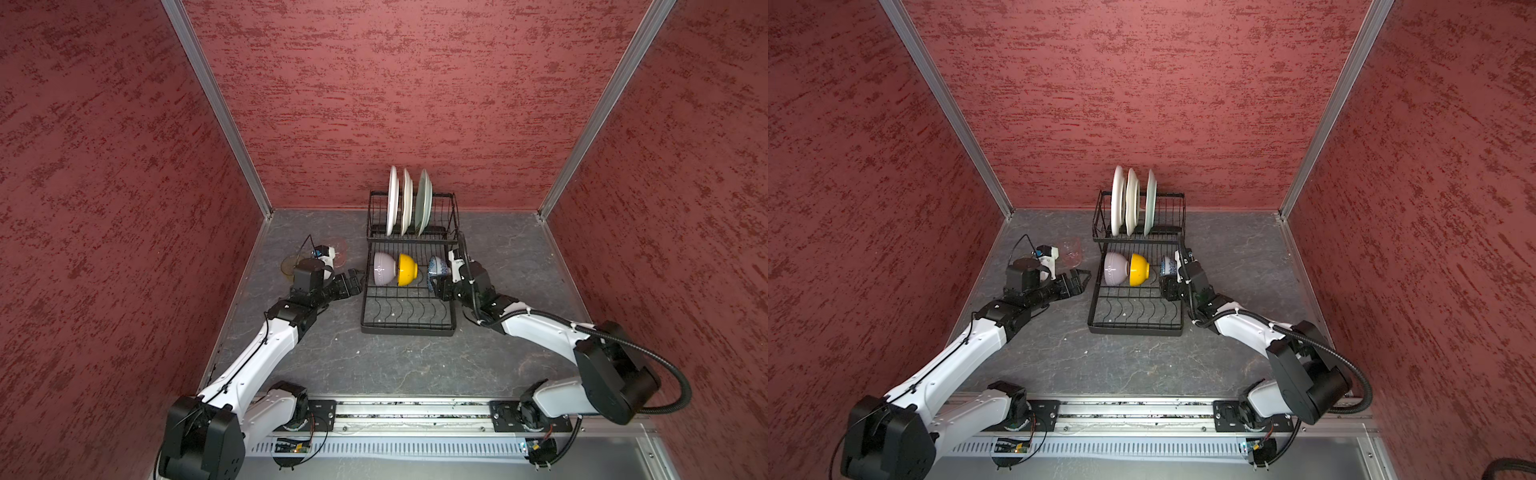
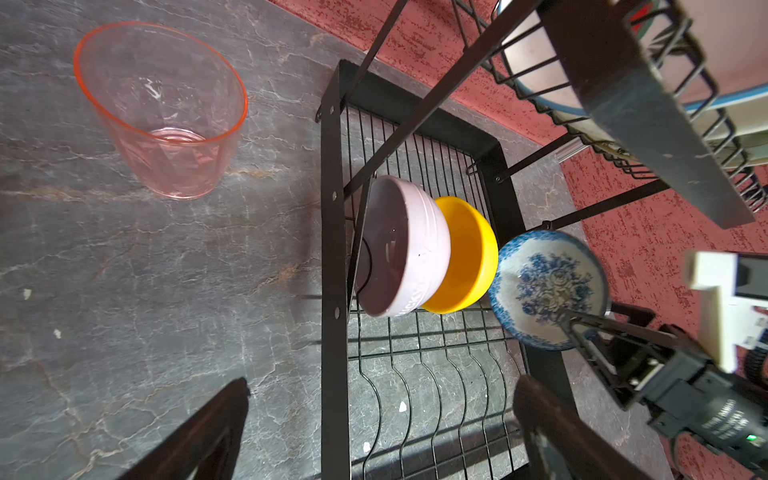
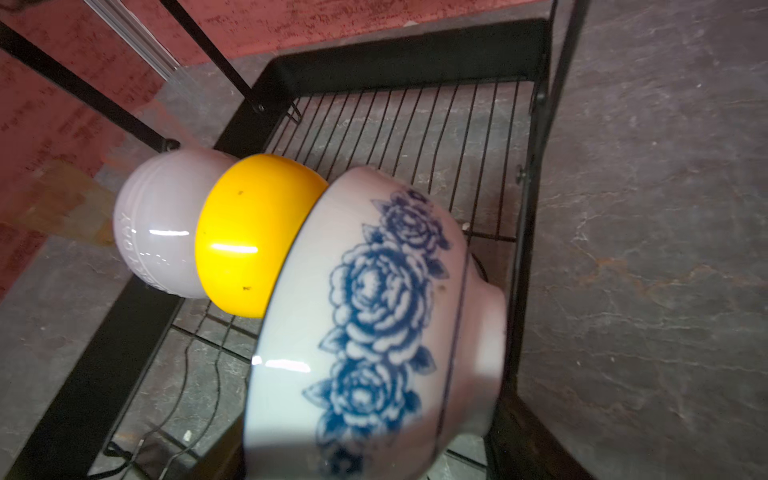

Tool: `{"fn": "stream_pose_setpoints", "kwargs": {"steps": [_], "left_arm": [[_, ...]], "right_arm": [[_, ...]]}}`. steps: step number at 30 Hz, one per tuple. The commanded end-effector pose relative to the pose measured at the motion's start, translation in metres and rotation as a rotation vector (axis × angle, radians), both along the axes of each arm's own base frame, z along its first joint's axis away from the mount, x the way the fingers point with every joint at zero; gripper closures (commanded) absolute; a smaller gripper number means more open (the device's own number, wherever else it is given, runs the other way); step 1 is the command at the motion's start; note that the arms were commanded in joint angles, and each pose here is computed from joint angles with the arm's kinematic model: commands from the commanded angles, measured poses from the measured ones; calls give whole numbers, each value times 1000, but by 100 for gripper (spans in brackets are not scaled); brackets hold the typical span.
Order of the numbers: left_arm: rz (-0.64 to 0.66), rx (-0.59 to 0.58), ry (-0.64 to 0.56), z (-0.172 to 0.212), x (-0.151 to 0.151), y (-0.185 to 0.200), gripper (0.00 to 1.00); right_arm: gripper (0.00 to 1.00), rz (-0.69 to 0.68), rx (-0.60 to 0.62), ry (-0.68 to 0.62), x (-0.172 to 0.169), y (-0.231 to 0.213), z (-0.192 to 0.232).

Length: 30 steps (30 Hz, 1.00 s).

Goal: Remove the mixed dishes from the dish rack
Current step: 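Grasp the blue-and-white floral bowl rim with the right gripper and tilt it out, then lift the floral bowl from the rack while the left gripper moves toward it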

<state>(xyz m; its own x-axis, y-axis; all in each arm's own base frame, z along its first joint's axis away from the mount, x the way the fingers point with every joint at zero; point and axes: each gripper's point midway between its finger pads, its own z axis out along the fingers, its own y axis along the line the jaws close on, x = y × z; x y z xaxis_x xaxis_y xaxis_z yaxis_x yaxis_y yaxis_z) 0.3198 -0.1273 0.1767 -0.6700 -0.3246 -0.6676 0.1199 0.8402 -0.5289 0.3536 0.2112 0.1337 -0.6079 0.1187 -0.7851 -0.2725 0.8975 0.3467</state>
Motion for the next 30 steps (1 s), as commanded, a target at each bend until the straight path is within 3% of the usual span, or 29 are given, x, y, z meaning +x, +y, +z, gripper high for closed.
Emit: {"fn": "stream_pose_setpoints", "kwargs": {"steps": [1, 7, 17, 30], "left_arm": [[-8, -9, -6, -2, 1, -3, 1], [-22, -38, -13, 3, -3, -8, 1], [-59, -68, -22, 13, -17, -23, 1], [-130, -122, 46, -2, -37, -55, 1]], "right_arm": [[47, 14, 101, -89, -2, 6, 37], [47, 35, 156, -84, -15, 6, 51], [47, 107, 383, -92, -49, 12, 78], [47, 156, 554, -65, -78, 12, 84]]}}
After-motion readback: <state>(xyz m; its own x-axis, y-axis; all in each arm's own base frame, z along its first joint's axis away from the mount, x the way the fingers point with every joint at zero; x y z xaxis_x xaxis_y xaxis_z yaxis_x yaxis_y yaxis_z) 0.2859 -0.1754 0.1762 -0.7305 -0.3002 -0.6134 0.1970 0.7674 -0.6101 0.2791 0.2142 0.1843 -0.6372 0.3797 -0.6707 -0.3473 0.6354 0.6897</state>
